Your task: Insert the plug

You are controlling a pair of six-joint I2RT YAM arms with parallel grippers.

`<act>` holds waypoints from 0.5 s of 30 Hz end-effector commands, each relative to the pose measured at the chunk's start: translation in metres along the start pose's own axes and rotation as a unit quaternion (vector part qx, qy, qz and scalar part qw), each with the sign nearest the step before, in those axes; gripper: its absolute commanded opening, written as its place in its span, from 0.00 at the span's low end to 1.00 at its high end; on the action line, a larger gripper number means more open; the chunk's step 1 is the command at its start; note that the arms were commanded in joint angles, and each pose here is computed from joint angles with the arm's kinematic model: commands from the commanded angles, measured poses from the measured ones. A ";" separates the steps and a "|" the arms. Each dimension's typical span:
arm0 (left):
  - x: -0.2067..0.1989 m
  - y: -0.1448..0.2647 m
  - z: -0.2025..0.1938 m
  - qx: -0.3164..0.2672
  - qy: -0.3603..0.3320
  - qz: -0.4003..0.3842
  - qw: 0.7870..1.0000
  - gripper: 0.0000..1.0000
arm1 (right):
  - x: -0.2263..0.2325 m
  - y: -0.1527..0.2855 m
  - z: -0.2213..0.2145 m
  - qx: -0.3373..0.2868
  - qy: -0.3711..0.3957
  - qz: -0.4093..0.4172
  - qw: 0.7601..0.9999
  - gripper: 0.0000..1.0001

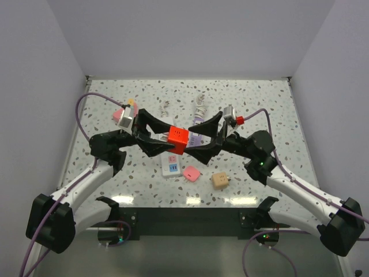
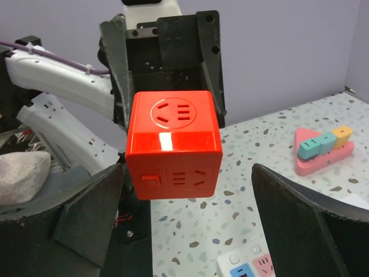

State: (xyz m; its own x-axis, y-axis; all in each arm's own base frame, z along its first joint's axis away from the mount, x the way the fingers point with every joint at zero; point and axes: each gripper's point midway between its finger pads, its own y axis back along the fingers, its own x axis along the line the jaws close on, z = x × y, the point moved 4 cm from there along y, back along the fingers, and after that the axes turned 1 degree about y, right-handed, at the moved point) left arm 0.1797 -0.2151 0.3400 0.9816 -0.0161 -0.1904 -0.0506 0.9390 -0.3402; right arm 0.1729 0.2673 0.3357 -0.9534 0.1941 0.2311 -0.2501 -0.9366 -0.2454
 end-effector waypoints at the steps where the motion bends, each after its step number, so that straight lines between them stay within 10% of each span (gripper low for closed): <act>1: -0.014 -0.005 0.029 -0.030 -0.049 -0.030 0.998 0.00 | 0.019 0.000 0.015 -0.031 0.023 0.067 0.997 0.96; 15: -0.012 -0.005 0.030 -0.049 -0.045 -0.041 0.997 0.00 | 0.019 -0.010 0.008 -0.033 0.015 0.102 0.994 0.94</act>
State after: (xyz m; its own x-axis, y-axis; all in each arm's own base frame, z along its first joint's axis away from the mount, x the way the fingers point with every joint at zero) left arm 0.1825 -0.2158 0.3438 0.9722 -0.0481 -0.2292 -0.0386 0.9323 -0.3597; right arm 0.1631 0.2789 0.3356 -0.9806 0.0446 0.1909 -0.1007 -0.9499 -0.2958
